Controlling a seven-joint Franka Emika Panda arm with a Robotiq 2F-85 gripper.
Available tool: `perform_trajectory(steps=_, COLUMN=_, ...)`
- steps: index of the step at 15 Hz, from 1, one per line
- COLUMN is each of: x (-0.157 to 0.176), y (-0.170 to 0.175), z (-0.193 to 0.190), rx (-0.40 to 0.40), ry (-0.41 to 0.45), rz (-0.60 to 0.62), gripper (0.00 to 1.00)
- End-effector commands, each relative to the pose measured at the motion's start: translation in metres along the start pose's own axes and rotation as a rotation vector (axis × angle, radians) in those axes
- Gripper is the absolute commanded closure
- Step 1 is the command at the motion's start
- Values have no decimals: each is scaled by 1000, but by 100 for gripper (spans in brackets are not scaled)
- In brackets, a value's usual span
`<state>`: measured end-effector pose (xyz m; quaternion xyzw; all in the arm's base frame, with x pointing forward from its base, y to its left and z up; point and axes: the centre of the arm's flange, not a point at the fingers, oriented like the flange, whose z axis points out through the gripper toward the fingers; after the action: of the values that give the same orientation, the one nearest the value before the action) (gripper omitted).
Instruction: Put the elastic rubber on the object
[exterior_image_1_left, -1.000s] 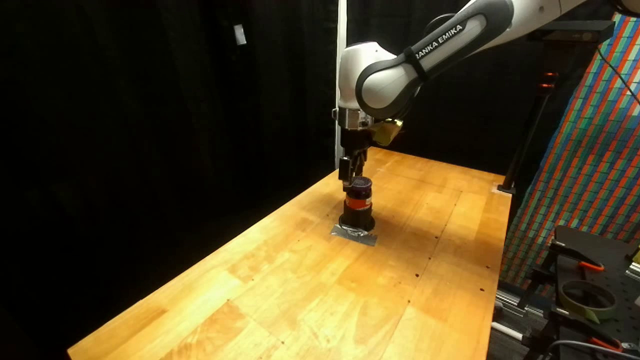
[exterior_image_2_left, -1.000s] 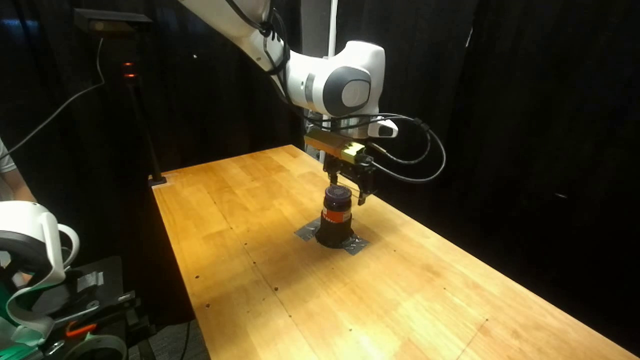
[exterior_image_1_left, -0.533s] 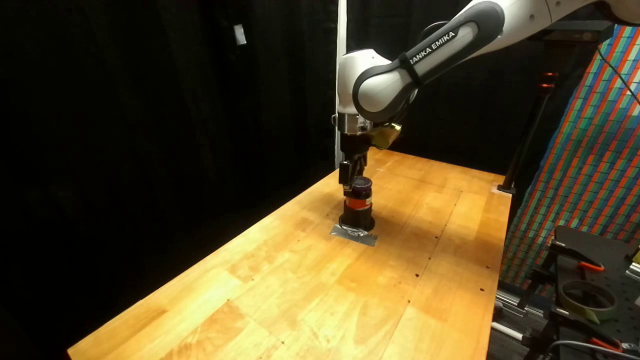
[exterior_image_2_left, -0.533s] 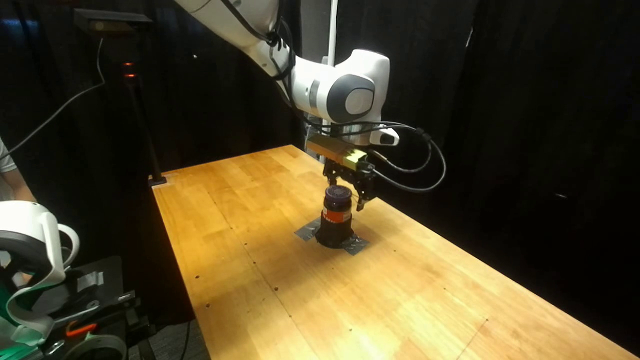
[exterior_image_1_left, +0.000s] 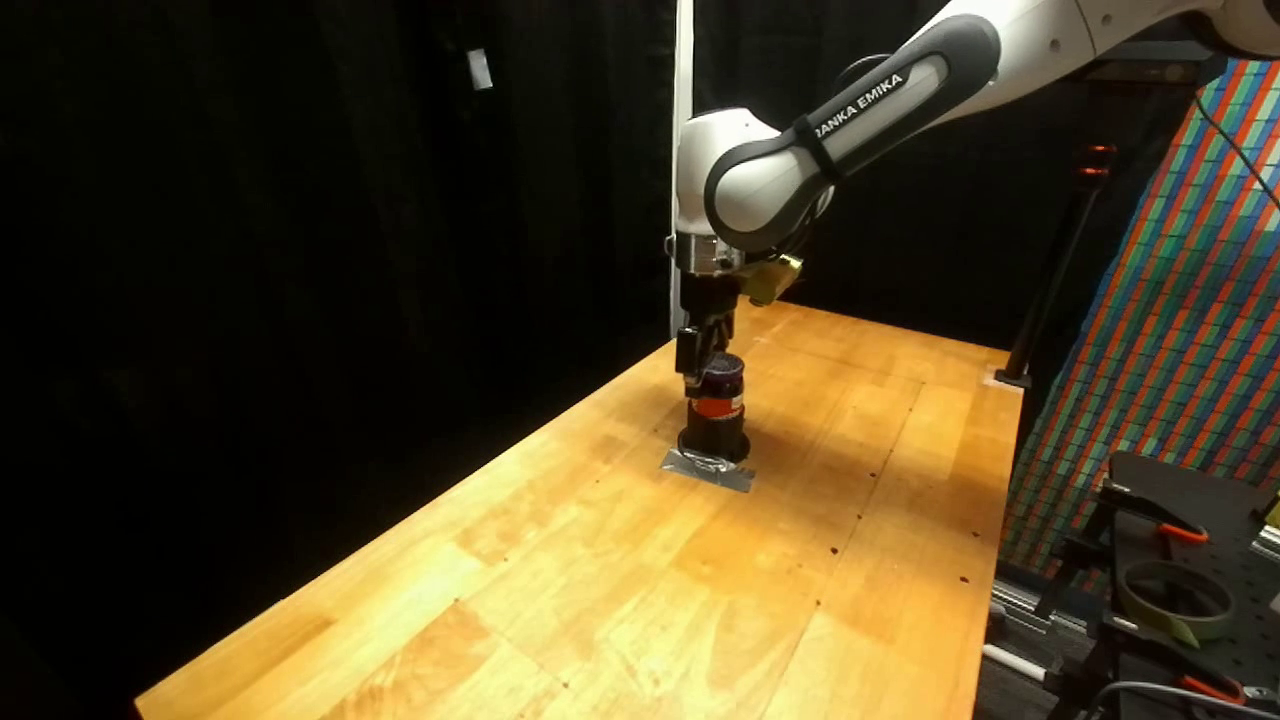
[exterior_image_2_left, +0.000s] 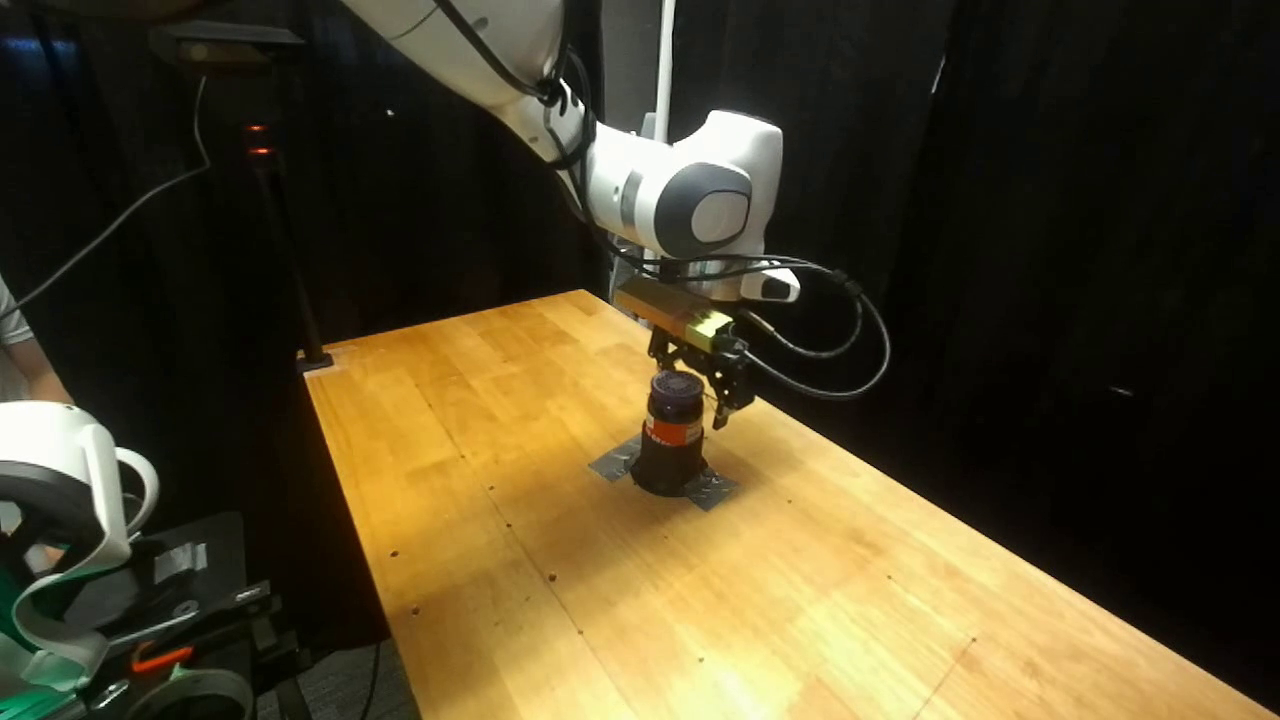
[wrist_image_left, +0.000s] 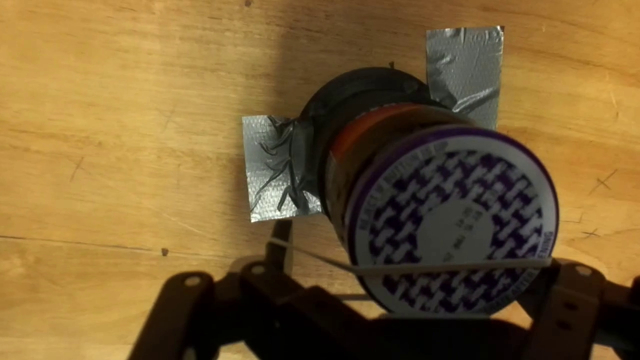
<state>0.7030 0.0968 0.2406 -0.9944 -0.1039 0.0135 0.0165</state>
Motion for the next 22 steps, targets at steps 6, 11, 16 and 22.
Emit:
perform_trajectory(steps=6, x=-18, y=20, z=5, rx=12, ry=-32, rz=38, gripper=0)
perform_trajectory(steps=11, x=-48, y=26, z=-11, rx=41, ry=-4, rz=52, gripper=0)
perform_trajectory(steps=16, x=-80, y=23, z=-20, rx=83, ry=31, rz=31, gripper=0)
perform_trajectory(steps=22, x=-125, y=27, z=-29, rx=116, ry=75, rz=-15, gripper=0)
